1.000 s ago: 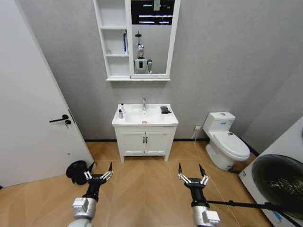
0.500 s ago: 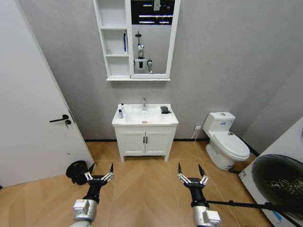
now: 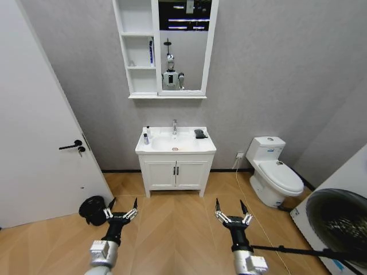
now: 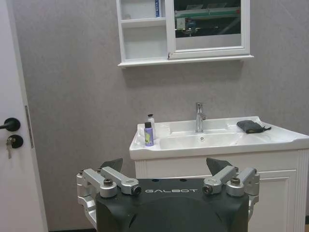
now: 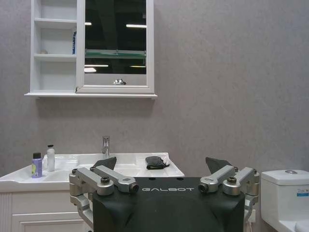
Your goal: Move facial cleanser and shampoo from washbasin to cabinet, then wipe washbasin with towel.
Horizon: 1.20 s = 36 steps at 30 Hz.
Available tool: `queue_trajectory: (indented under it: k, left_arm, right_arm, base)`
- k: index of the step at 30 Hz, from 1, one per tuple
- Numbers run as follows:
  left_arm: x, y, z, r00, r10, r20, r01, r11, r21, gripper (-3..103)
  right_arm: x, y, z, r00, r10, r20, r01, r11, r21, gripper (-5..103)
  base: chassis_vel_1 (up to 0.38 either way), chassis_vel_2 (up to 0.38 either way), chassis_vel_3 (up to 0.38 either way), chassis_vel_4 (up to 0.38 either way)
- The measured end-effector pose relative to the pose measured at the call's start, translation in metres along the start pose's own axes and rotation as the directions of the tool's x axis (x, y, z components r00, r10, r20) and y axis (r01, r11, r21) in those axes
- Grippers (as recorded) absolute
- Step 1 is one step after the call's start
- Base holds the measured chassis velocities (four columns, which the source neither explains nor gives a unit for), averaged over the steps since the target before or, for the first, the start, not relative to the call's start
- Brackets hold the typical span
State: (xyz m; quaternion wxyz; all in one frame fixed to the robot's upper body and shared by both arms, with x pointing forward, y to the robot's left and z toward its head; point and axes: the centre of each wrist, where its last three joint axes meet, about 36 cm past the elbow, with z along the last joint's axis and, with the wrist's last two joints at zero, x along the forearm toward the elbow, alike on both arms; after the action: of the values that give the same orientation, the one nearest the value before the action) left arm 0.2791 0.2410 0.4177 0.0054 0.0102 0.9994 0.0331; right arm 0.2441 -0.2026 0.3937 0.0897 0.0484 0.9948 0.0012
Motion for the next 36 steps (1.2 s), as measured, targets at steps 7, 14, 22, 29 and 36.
queue_trajectory:
  k: [7, 14, 22, 29, 36]
  left_arm:
    - [-0.001, 0.001, 0.002, 1.000, 0.003, -0.001, -0.003, 1.000, -0.002, 98]
    - [-0.003, 0.002, 0.002, 1.000, 0.003, 0.002, -0.003, 1.000, -0.002, 97]
    - [-0.003, 0.000, 0.005, 1.000, 0.007, -0.002, -0.007, 1.000, -0.003, 96]
    - [-0.005, -0.002, 0.006, 1.000, 0.010, -0.002, -0.010, 1.000, -0.005, 101]
    - [-0.009, -0.002, 0.011, 1.000, 0.005, -0.005, -0.005, 1.000, -0.009, 100]
  right_arm:
    - [0.005, -0.001, 0.003, 1.000, 0.000, -0.004, 0.000, 1.000, 0.002, 100]
    - [0.006, 0.002, 0.003, 1.000, -0.007, 0.001, 0.007, 1.000, 0.001, 100]
    - [0.008, 0.002, 0.004, 1.000, -0.011, 0.010, 0.011, 1.000, 0.000, 100]
    - [0.012, 0.000, 0.007, 1.000, -0.010, 0.007, 0.010, 1.000, 0.003, 100]
    - [0.015, 0.002, 0.013, 1.000, -0.019, 0.004, 0.018, 0.999, 0.028, 100]
  base:
    - [-0.196, 0.206, 0.211, -0.221]
    - [-0.273, 0.284, 0.299, -0.273]
    - [-0.330, 0.324, 0.336, -0.325]
    - [-0.339, 0.318, 0.317, -0.332]
    - [-0.274, 0.285, 0.290, -0.283]
